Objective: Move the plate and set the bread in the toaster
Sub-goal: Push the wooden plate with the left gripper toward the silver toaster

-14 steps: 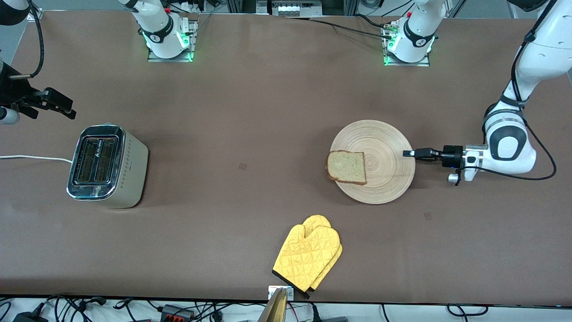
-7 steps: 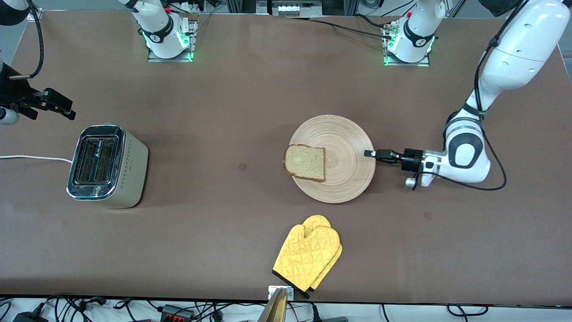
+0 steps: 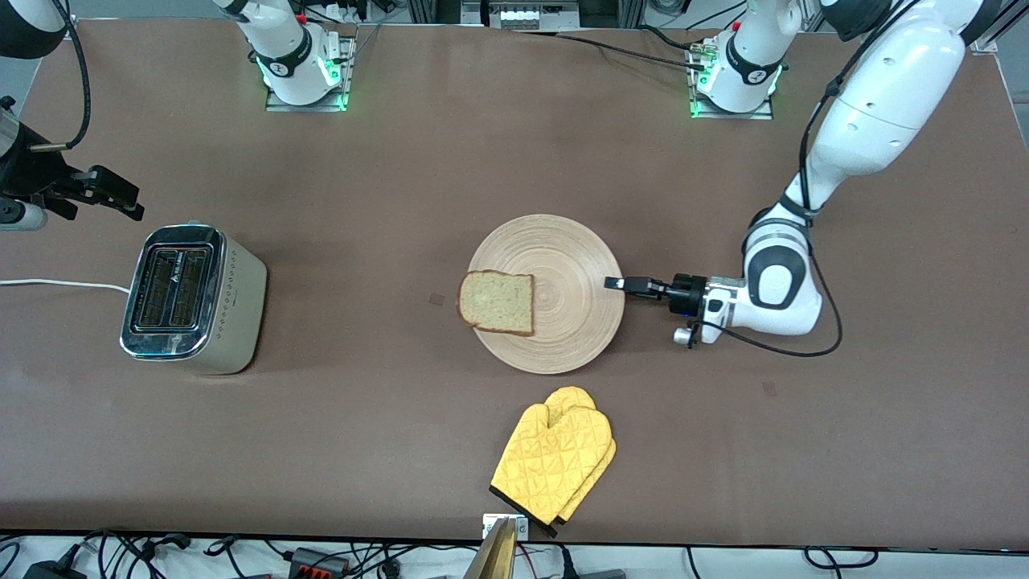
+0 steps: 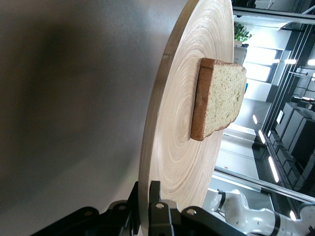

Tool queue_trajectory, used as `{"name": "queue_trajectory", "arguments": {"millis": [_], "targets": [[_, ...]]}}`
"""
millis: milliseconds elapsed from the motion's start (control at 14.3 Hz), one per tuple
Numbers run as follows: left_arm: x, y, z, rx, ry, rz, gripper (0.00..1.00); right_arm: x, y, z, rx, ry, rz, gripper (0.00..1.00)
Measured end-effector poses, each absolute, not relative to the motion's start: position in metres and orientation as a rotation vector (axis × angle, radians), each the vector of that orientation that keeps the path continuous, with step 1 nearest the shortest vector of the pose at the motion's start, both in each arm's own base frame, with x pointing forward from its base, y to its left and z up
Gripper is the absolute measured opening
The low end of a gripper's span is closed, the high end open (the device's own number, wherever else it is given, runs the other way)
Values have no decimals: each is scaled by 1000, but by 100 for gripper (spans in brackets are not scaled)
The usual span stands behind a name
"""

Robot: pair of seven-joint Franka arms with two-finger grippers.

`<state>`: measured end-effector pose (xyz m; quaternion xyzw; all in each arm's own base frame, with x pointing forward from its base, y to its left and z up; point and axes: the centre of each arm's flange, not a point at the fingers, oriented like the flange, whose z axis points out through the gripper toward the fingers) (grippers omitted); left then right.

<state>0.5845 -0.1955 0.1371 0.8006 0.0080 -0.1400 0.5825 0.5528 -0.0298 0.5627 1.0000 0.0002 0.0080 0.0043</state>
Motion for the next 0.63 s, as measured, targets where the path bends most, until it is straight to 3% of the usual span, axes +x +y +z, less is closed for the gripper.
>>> {"name": "queue_trajectory", "arguments": {"millis": [628], "targets": [[573, -260, 125, 1922, -5, -322, 9, 559, -22, 541, 3137, 24, -37, 100]]}}
